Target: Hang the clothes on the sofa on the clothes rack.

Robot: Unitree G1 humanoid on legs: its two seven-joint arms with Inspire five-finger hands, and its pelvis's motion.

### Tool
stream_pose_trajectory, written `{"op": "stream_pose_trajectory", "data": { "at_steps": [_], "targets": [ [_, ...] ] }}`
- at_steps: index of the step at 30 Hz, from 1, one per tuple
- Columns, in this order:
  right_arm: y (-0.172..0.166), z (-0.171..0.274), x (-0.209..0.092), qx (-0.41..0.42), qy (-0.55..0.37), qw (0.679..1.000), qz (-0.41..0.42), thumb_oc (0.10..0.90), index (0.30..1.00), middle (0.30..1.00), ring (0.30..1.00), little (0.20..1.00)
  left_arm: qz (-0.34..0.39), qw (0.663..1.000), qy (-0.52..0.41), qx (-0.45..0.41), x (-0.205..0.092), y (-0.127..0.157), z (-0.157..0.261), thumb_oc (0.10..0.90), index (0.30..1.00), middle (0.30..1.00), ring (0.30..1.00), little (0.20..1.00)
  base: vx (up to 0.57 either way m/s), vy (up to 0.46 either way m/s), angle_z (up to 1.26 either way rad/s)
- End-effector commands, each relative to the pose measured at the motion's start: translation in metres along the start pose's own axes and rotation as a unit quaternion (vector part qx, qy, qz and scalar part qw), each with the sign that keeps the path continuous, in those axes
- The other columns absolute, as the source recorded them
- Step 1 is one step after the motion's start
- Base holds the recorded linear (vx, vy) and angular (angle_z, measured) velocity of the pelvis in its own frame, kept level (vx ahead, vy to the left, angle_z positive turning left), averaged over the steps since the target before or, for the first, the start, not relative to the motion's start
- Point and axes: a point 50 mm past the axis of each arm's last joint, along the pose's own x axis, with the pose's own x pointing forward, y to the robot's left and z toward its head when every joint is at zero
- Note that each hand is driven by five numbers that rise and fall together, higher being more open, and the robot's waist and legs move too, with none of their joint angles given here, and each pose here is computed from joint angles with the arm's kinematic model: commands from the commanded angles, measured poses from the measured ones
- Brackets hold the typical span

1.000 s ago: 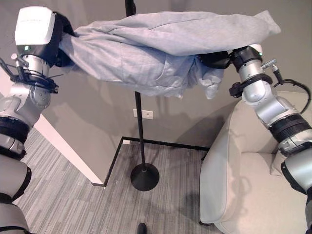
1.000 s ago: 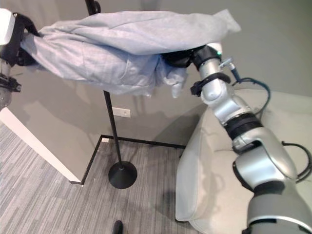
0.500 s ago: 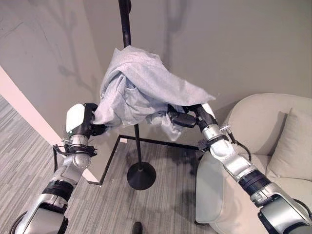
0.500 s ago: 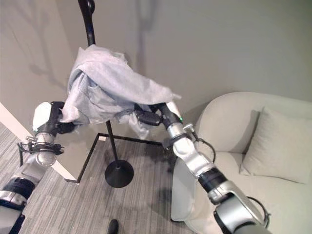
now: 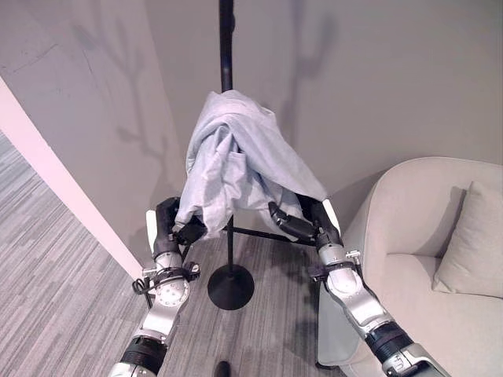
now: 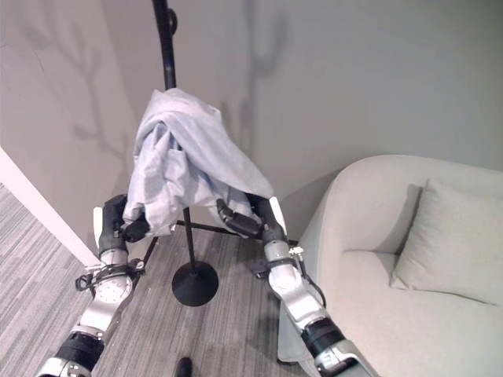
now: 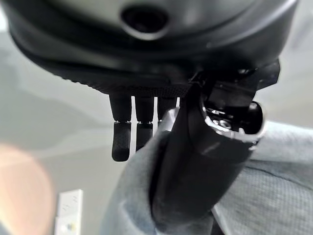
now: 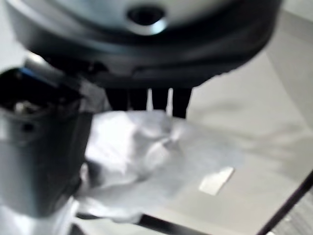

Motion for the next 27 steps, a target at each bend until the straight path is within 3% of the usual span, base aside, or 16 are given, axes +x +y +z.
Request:
{"op": "stream_pose_trajectory", "data": {
  "at_steps": [1, 14, 15, 17, 20, 24, 25, 26, 27],
  "targets": [
    [-0.029, 0.026, 0.001, -0.021, -0.081, 0.996, -0.028, 0.800, 0.900, 0.900, 0.900, 0.900, 0.031, 0.999, -0.021, -0.026, 0.011, 0.019, 0.005, 0.800, 0.900, 0.900, 0.900, 0.900, 0.00, 0.000, 0.00],
    [-0.051, 0.022, -0.024, -0.018, -0.087, 0.996, -0.026, 0.800, 0.900, 0.900, 0.900, 0.900, 0.020, 0.983, 0.120, -0.139, -0.031, 0.030, -0.049, 0.800, 0.900, 0.900, 0.900, 0.900, -0.04, 0.002, 0.00],
    [-0.052, 0.008, -0.030, -0.012, -0.055, 0.998, -0.037, 0.800, 0.900, 0.900, 0.900, 0.900, -0.004, 0.966, 0.177, -0.186, -0.046, 0.029, -0.066, 0.800, 0.900, 0.900, 0.900, 0.900, -0.05, 0.012, -0.01],
    [-0.050, -0.007, -0.037, -0.014, -0.023, 0.999, -0.046, 0.800, 0.900, 0.900, 0.900, 0.900, -0.027, 0.960, 0.209, -0.182, -0.059, 0.034, -0.080, 0.800, 0.900, 0.900, 0.900, 0.900, -0.05, 0.014, -0.02],
    [-0.043, -0.042, -0.060, 0.023, 0.060, 0.994, -0.085, 0.800, 0.900, 0.900, 0.900, 0.900, 0.017, 0.934, 0.286, -0.214, -0.081, 0.043, -0.111, 0.800, 0.900, 0.900, 0.900, 0.900, 0.00, 0.005, 0.01],
    [-0.013, -0.110, -0.109, 0.206, 0.247, 0.928, -0.186, 0.800, 0.900, 0.900, 0.900, 0.900, 0.099, 0.873, 0.425, -0.218, -0.131, 0.053, -0.158, 0.800, 0.900, 0.900, 0.900, 0.900, 0.00, 0.000, 0.00],
    [0.003, -0.135, -0.135, 0.258, 0.329, 0.887, -0.195, 0.800, 0.900, 0.900, 0.900, 0.900, 0.111, 0.849, 0.481, -0.188, -0.156, 0.062, -0.173, 0.800, 0.900, 0.900, 0.900, 0.900, 0.00, 0.000, 0.00],
    [0.003, -0.136, -0.135, 0.259, 0.329, 0.887, -0.194, 0.800, 0.900, 0.900, 0.900, 0.900, 0.110, 0.850, 0.480, -0.188, -0.155, 0.062, -0.173, 0.800, 0.900, 0.900, 0.900, 0.900, -0.01, 0.016, 0.05],
    [0.011, -0.148, -0.149, 0.287, 0.373, 0.860, -0.199, 0.800, 0.900, 0.900, 0.900, 0.900, 0.117, 0.835, 0.509, -0.172, -0.169, 0.068, -0.179, 0.800, 0.900, 0.900, 0.900, 0.900, 0.00, 0.003, 0.05]
  ]
}}
